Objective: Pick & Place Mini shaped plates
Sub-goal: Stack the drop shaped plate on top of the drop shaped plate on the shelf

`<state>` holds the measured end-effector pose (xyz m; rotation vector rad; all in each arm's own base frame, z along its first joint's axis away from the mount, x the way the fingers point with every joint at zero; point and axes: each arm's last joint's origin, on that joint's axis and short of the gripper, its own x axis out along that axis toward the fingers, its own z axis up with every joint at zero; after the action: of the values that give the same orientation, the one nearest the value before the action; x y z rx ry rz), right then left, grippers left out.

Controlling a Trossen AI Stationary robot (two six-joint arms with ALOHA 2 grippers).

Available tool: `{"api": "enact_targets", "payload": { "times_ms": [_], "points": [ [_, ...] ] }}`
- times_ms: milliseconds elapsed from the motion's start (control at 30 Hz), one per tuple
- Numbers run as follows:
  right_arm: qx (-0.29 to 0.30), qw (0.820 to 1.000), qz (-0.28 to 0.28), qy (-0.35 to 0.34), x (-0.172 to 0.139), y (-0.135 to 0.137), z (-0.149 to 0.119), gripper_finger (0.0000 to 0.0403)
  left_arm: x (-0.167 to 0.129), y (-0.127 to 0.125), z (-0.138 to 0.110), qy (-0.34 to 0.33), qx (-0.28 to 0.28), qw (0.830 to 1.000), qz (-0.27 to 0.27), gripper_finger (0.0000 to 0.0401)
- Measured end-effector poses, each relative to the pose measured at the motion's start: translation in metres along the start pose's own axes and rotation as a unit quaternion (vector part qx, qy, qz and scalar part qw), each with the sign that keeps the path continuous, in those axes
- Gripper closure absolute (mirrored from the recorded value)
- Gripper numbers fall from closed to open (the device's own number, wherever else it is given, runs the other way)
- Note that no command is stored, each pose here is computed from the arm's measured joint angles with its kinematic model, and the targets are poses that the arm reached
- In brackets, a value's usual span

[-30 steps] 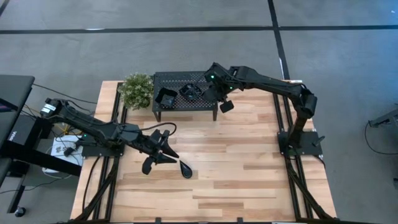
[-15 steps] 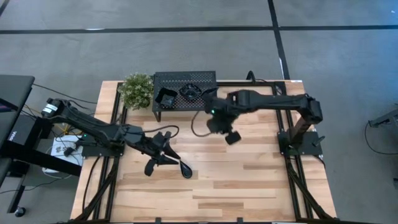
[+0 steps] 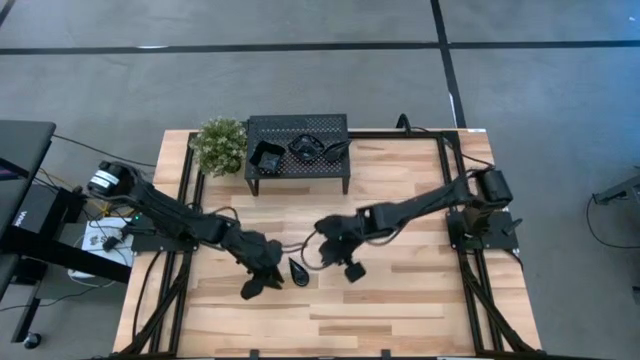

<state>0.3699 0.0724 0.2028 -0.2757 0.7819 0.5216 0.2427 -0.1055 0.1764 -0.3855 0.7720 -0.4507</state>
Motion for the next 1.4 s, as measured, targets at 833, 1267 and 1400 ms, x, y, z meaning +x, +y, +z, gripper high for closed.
{"api": "enact_targets", "payload": {
  "times_ms": [833,1267,1400],
  "points": [
    [0.005,0.997,-0.048,-0.064,0.067,0.013,0.003,0.0326,0.034,0.041,-0.02,0.019,0.058,0.973,0.223,0.0301],
    [0.01,0.998,-0.052,-0.034,0.067,0.014,-0.003,0.0258,0.024,0.058,0.0,-0.031,0.079,0.969,0.232,0.0301],
    [0.0,0.997,-0.055,-0.044,0.066,0.013,0.0,0.0259,0.012,0.043,0.0,-0.02,0.054,0.98,0.19,0.0301]
  ]
}}
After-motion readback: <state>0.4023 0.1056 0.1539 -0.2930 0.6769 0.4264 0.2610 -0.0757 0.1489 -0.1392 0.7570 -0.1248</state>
